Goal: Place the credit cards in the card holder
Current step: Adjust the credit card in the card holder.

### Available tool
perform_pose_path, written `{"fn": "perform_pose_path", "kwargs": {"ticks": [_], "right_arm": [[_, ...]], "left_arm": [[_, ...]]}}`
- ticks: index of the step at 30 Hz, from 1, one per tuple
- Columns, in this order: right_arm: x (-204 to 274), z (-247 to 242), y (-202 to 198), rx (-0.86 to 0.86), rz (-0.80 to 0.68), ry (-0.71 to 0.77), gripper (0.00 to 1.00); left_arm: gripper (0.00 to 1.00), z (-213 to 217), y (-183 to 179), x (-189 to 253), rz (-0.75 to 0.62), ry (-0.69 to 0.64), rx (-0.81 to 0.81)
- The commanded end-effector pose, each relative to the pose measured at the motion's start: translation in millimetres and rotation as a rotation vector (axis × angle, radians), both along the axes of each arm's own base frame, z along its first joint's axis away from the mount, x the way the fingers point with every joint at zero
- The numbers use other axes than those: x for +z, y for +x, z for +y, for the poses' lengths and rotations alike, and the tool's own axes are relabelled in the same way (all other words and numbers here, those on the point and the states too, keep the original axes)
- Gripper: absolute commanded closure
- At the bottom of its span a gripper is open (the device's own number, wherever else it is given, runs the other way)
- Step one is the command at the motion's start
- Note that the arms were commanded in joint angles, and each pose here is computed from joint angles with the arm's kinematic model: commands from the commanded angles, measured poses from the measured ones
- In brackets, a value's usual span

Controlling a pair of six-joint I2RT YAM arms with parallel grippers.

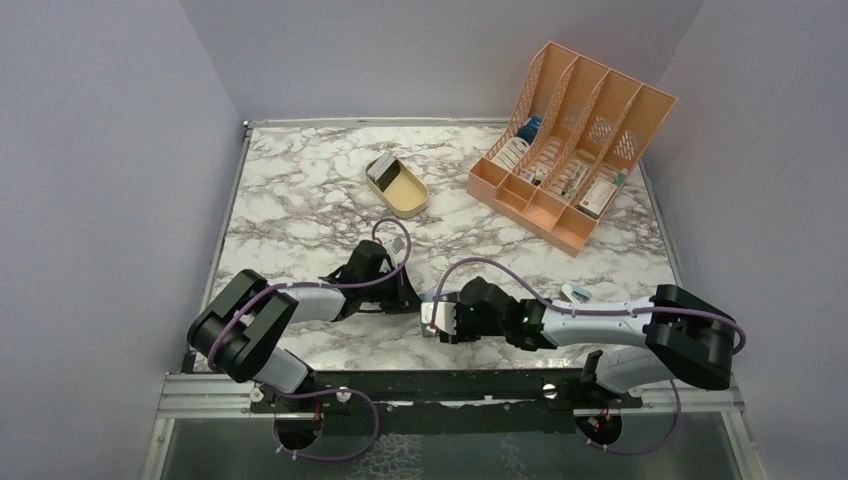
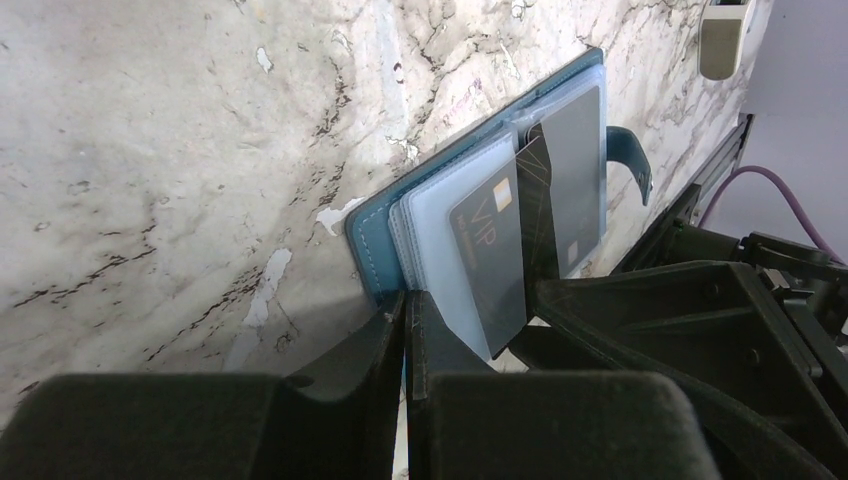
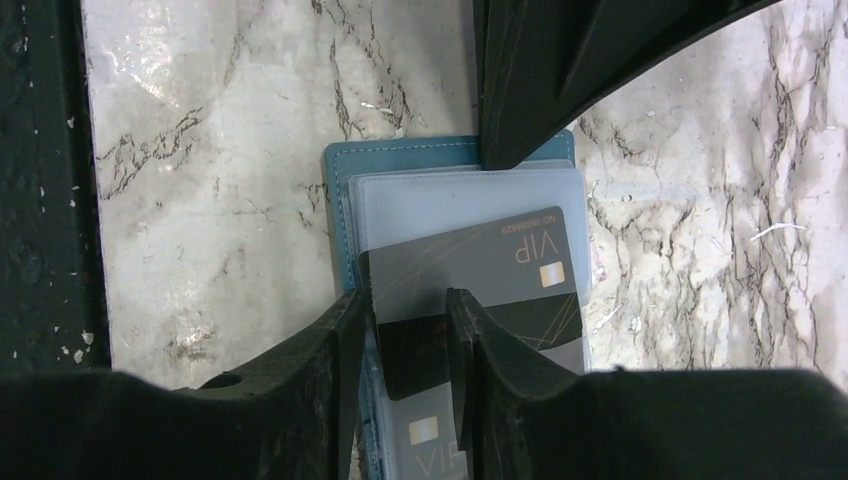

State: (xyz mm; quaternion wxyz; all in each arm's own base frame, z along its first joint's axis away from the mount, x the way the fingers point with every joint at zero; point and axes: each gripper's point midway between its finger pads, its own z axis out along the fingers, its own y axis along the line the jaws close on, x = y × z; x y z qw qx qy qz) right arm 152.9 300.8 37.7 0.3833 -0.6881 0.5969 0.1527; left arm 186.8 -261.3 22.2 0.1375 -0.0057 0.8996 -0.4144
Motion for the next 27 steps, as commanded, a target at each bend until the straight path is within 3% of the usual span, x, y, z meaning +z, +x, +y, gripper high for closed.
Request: {"fn": "perform_pose_path", "kwargs": {"ticks": [1,10,14,18,27], "right_arm": [[6.0,12.5,8.6,-0.048,-0.017,0.063,0.66],[6.5,9.3,13.6,-0.106,-0.017,0.065,0.72],[13.5,10.0,11.1,-0.092,-0.019,0.088,0.66],[11.7,5.9,8.6,-0.074,-0.025,0.076,0.61],[5.5,5.2,10.4,-0.07,-0.036,0.059,0.65]], "left_arm": [[0.91,3.2,-9.5,-2.7,0.017,-0.001,-0.013],[0.91,4.1,-10.4,0.5,0.011,-0.01,-0.004],[0.9,2.3,-8.1,3.6,0.007,-0.017,-0.001],[0.85,-1.2,-1.5,16.5,-0.015,-0.042,0.019],[0.75,1.8,16.9,31.3,-0.078,-0.001,0.07]]}}
